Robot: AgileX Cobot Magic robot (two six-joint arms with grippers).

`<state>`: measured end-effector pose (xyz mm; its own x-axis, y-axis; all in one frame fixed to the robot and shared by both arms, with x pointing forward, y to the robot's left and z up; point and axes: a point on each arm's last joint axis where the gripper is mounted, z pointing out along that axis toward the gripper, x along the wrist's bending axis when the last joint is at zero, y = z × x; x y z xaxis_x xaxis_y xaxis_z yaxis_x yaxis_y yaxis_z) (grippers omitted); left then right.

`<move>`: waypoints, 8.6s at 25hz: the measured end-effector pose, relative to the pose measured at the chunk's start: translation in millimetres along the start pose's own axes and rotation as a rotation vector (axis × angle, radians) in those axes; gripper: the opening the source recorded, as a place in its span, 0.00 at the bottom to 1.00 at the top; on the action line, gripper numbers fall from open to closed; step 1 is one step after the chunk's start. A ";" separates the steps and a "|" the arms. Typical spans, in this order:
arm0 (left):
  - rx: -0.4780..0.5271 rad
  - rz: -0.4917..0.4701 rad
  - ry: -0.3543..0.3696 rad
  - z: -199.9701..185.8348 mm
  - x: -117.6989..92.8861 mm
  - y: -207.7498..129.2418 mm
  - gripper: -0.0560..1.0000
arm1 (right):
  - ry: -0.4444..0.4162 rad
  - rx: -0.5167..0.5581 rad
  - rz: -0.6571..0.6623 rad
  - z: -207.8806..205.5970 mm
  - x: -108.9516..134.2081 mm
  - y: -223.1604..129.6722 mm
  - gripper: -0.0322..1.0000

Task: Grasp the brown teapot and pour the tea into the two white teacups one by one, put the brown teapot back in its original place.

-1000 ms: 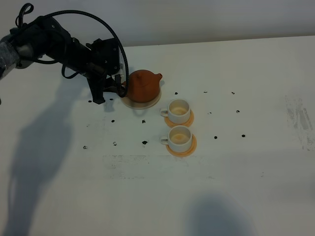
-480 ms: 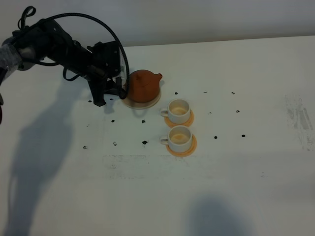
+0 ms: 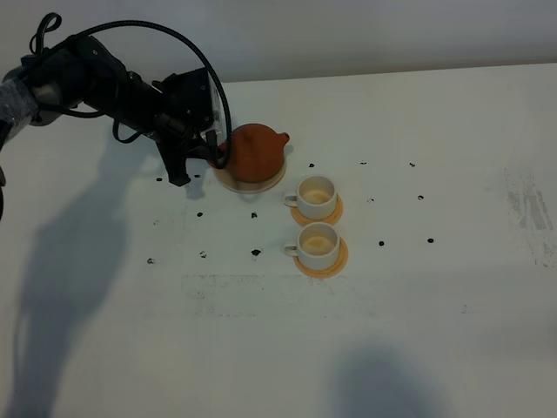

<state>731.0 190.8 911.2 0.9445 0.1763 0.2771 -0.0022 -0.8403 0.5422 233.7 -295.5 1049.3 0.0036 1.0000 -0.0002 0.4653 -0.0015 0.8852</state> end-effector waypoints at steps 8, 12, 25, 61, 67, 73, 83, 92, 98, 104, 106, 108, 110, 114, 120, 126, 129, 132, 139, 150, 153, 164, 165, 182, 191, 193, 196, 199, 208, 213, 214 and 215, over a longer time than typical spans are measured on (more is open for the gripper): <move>-0.008 -0.007 0.002 -0.2 0.3 0.4 0.15 | 0.000 0.000 0.000 0.0 0.0 0.0 0.53; -0.023 0.003 0.000 -0.1 0.1 1.7 0.15 | 0.000 0.000 0.000 0.0 0.0 0.0 0.53; -0.064 0.006 -0.006 0.2 -0.6 5.2 0.15 | 0.000 0.000 0.000 0.0 0.0 0.0 0.53; -0.005 0.160 -0.036 -63.9 -11.3 68.3 0.15 | 0.000 0.000 0.000 0.0 0.0 0.0 0.53; -0.010 0.155 -0.018 -88.0 -16.0 79.3 0.15 | 0.000 0.003 0.000 0.7 0.0 -0.6 0.53; 0.014 0.152 -0.009 -103.0 -31.0 77.9 0.15 | 0.000 0.003 0.000 0.7 0.0 -0.6 0.53; 0.081 0.256 0.056 -90.1 -33.0 63.7 0.15 | 0.000 0.003 0.000 0.7 0.0 -0.6 0.53; 0.087 0.365 0.062 -65.7 -35.7 66.6 0.15 | 0.000 0.003 0.000 0.7 0.0 -0.6 0.53; 0.089 0.410 0.078 -58.2 -37.0 71.4 0.15 | 0.000 0.003 0.000 0.7 0.0 -0.6 0.53; 0.105 0.456 0.081 -53.8 -38.3 73.3 0.15 | 0.000 0.003 0.000 0.7 0.0 -0.6 0.53; 0.113 0.475 0.090 -51.1 -37.8 72.9 0.15 | 0.000 0.003 0.000 0.7 0.0 -0.6 0.53; 0.118 0.492 0.091 -46.4 -38.1 72.2 0.15 | 0.000 0.003 0.000 0.7 0.0 -0.6 0.53; 0.122 0.509 0.094 -42.2 -38.3 71.7 0.15 | 0.000 0.003 0.000 0.7 0.0 -0.6 0.53; 0.128 0.537 0.097 -36.7 -40.3 74.4 0.15 | 0.000 0.003 0.000 0.7 0.0 -0.6 0.53; 0.142 0.597 0.098 -33.3 -42.5 78.3 0.15 | 0.000 0.003 0.000 0.7 0.0 -0.6 0.53; 0.159 0.652 0.103 -32.2 -43.1 80.4 0.15 | 0.000 0.003 0.000 0.7 0.0 -0.6 0.53; 0.162 0.662 0.106 -31.5 -43.6 82.0 0.15 | 0.000 0.003 0.000 0.7 0.0 -0.6 0.53; 0.167 0.680 0.112 -30.2 -44.7 84.8 0.15 | 0.000 0.003 0.000 0.7 0.0 -0.6 0.53; 0.189 0.720 0.121 -29.4 -44.7 86.4 0.15 | 0.000 0.003 0.000 0.7 0.0 -0.6 0.53; 0.209 0.779 0.155 -26.9 -45.4 93.6 0.15 | 0.000 0.003 0.000 0.7 0.0 -0.6 0.53; 0.216 0.798 0.165 -26.3 -45.4 95.4 0.15 | 0.000 0.003 0.000 0.7 0.0 -0.6 0.53; 0.232 0.837 0.191 -24.7 -44.5 98.0 0.15 | 0.000 0.003 0.000 0.7 0.0 -0.6 0.53; 0.231 0.839 0.194 -24.4 -44.8 98.9 0.15 | 0.000 0.003 0.000 0.7 0.0 -0.6 0.53; 0.229 0.909 0.197 -21.6 -48.5 105.8 0.15 | 0.000 0.003 0.000 0.7 0.0 -0.6 0.53; 0.245 0.943 0.216 -22.0 -46.6 106.4 0.15 | 0.000 0.003 0.000 0.7 0.0 -0.6 0.53; 0.248 0.948 0.221 -22.2 -46.1 106.4 0.15 | 0.000 0.003 0.000 0.7 0.0 -0.6 0.53; 0.249 0.949 0.223 -22.2 -46.0 106.4 0.15 | 0.000 0.003 0.000 0.7 0.0 -0.6 0.53; 0.252 0.954 0.222 -22.3 -45.9 106.2 0.15 | 0.000 0.003 0.000 0.7 0.0 -0.6 0.53; 0.252 0.955 0.224 -22.3 -45.7 106.3 0.15 | 0.000 0.003 0.000 0.7 0.0 -0.6 0.53; 0.250 0.960 0.223 -21.5 -47.0 108.1 0.15 | 0.000 0.003 0.000 0.7 0.0 -0.6 0.53; 0.249 0.961 0.223 -21.4 -47.2 108.5 0.15 | 0.000 0.003 0.000 0.7 0.0 -0.6 0.53; 0.248 0.962 0.222 -21.1 -47.8 109.2 0.15 | 0.000 0.003 0.000 0.7 0.0 -0.6 0.53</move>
<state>678.7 101.4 973.9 0.4953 -0.5605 0.6637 -0.6368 -0.7539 -0.1615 234.0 -295.5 1048.5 0.0036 1.0000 -0.0001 0.4678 -0.0016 0.8838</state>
